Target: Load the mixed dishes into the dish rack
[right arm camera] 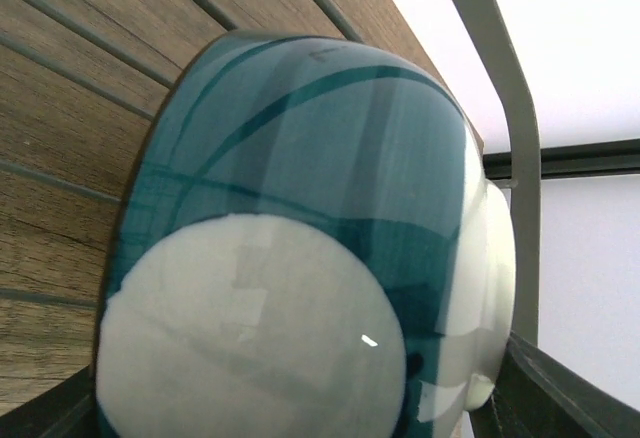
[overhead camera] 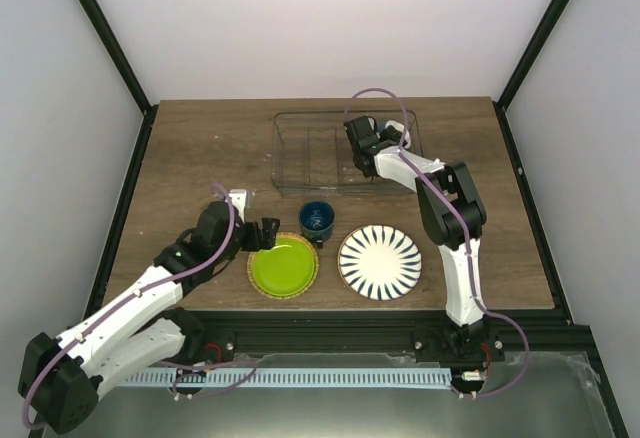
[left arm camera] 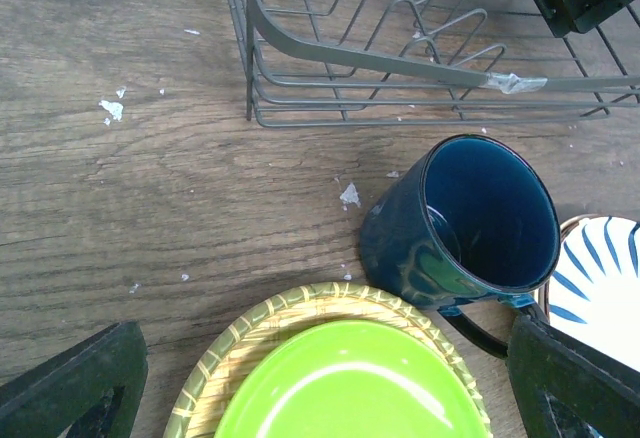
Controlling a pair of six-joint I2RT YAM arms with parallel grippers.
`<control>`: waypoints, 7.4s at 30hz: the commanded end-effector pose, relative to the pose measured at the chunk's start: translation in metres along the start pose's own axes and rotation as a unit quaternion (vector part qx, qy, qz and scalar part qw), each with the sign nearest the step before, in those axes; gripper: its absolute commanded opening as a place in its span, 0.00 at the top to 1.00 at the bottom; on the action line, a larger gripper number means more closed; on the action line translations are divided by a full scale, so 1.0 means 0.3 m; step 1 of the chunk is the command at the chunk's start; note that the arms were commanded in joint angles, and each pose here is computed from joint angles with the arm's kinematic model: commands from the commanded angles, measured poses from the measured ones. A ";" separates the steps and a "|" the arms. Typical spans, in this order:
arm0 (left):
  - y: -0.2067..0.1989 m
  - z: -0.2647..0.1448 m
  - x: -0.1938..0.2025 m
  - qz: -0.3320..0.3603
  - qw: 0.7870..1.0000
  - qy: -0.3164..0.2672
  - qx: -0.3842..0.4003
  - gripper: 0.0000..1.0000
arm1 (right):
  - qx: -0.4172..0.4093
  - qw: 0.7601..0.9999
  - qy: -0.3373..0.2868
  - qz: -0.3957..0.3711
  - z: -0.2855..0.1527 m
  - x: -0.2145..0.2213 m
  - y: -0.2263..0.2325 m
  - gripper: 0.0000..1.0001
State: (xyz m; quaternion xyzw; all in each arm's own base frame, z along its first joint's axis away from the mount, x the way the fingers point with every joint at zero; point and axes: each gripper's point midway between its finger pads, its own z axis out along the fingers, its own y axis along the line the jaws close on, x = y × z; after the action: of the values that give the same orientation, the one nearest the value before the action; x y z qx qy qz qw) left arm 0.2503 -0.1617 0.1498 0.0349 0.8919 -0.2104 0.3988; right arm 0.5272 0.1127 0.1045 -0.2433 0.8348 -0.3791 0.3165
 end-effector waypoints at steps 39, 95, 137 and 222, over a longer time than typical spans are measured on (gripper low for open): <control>-0.013 0.013 -0.003 0.007 1.000 0.002 0.008 0.00 | -0.129 0.991 -0.013 0.020 -0.224 -0.052 0.026 0.00; -0.193 0.413 0.097 0.086 0.979 0.178 -0.052 0.11 | -0.414 0.822 -0.196 0.339 -0.978 0.235 -0.157 0.00; -0.388 0.073 -0.292 -0.061 0.970 -0.049 0.230 1.00 | -0.610 0.657 -0.309 0.317 -1.115 0.182 -0.065 0.00; -0.488 0.053 -0.272 -0.133 0.894 -0.144 0.404 0.98 | -0.798 0.425 -0.359 0.232 -1.271 0.165 0.113 0.99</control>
State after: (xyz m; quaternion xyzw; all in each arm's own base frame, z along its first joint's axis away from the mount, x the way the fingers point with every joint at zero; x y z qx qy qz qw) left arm 0.2837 -0.2920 0.2514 0.0465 0.6558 -0.6144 0.4363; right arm 0.2102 0.2809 0.2429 -0.2720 0.6182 0.6870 0.2681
